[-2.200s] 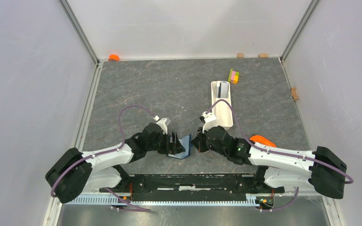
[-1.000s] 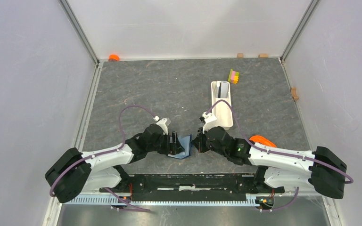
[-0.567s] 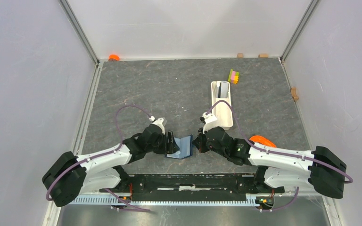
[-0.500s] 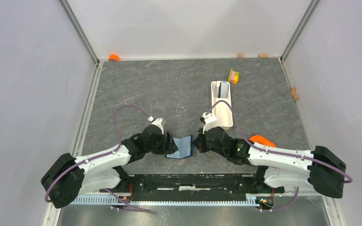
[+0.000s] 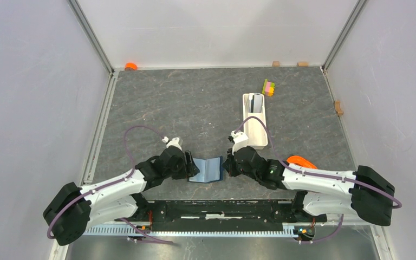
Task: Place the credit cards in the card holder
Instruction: Open the card holder at the center of the board.
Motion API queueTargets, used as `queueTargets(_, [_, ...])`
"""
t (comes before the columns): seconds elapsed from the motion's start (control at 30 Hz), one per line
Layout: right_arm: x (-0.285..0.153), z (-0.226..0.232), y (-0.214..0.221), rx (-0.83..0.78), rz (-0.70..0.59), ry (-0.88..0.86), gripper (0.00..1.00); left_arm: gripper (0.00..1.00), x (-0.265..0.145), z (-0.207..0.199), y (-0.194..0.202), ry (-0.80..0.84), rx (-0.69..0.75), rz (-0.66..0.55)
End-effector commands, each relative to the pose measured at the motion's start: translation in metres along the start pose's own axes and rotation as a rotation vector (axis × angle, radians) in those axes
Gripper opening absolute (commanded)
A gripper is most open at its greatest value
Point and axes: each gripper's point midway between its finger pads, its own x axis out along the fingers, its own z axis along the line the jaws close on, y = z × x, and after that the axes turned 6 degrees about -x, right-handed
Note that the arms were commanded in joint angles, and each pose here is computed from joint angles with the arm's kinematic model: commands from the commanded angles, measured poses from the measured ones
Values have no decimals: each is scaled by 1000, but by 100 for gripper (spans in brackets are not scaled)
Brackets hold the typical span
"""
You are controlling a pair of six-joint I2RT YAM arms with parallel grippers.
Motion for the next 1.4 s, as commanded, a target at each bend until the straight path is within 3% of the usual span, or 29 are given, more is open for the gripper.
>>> queueTargets(0.0, [3, -11, 7, -26, 16, 59, 0, 68, 1, 12, 2, -37, -68, -21])
queueTargets(0.33, [10, -24, 29, -43, 78, 115, 0, 52, 0, 20, 3, -58, -81, -25])
queueTargets(0.7, [12, -27, 36, -49, 96, 125, 0, 45, -4, 26, 3, -60, -109, -40])
queueTargets(0.87, [13, -28, 38, -52, 104, 127, 0, 37, -6, 28, 2, -72, -107, -45])
queueTargets(1.13, [13, -28, 38, -54, 104, 127, 0, 37, -12, 32, 0, -95, -89, -43])
queueTargets(1.37, [12, -25, 33, -52, 92, 116, 0, 48, -43, -5, -31, -5, 14, -95])
